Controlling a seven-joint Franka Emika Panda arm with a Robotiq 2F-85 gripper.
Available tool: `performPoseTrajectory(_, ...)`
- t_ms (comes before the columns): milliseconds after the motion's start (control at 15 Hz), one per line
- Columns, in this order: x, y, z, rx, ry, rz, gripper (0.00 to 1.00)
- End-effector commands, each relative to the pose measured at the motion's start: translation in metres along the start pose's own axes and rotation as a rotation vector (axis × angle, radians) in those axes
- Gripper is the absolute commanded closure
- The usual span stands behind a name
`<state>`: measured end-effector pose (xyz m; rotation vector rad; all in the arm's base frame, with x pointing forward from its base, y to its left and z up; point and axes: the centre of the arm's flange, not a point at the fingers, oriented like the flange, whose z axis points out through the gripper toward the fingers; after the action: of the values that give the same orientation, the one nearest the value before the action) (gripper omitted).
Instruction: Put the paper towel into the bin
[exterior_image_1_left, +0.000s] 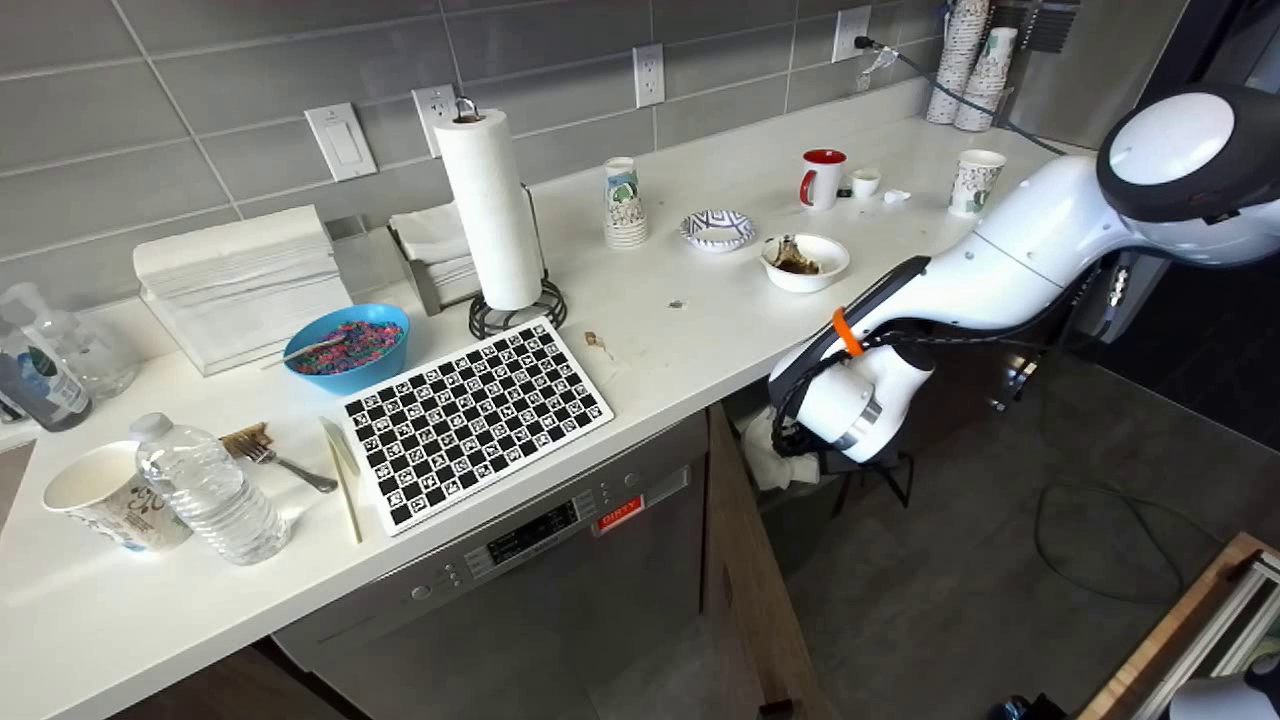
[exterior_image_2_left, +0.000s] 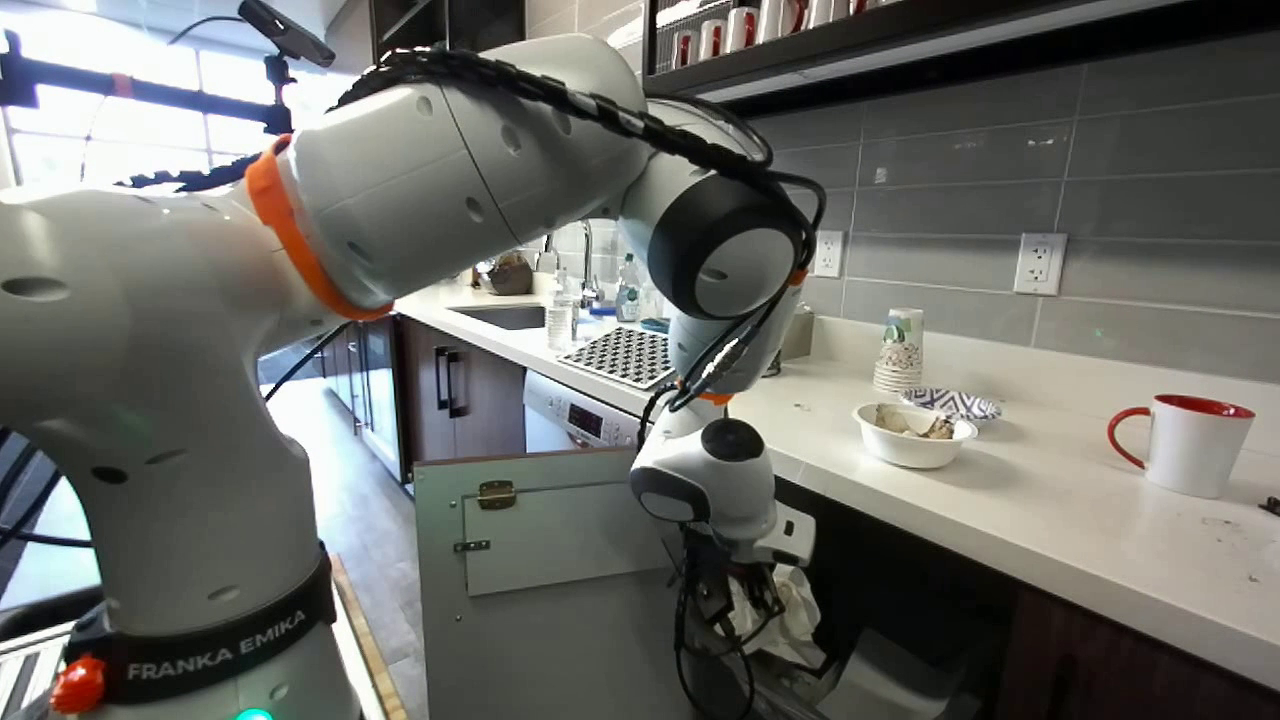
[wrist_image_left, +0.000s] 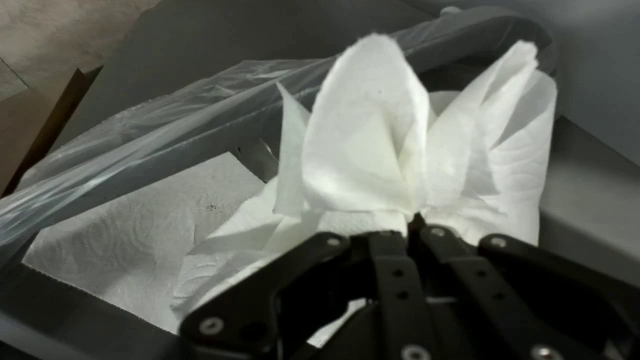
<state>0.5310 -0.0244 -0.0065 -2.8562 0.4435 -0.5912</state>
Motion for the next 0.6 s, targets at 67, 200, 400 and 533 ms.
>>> performPoseTrajectory(67,-0.004,0.007,0.012,-0.004,0.086,0.046,0.99)
performPoseTrajectory(200,-0.001,0.009,0.013,0.001,0.129,0.085,0.99)
performPoseTrajectory(400,0.003,0.014,0.015,0.02,0.181,0.174,0.69)
performPoseTrajectory(533,0.003,0.017,0.016,0.021,0.197,0.206,0.63)
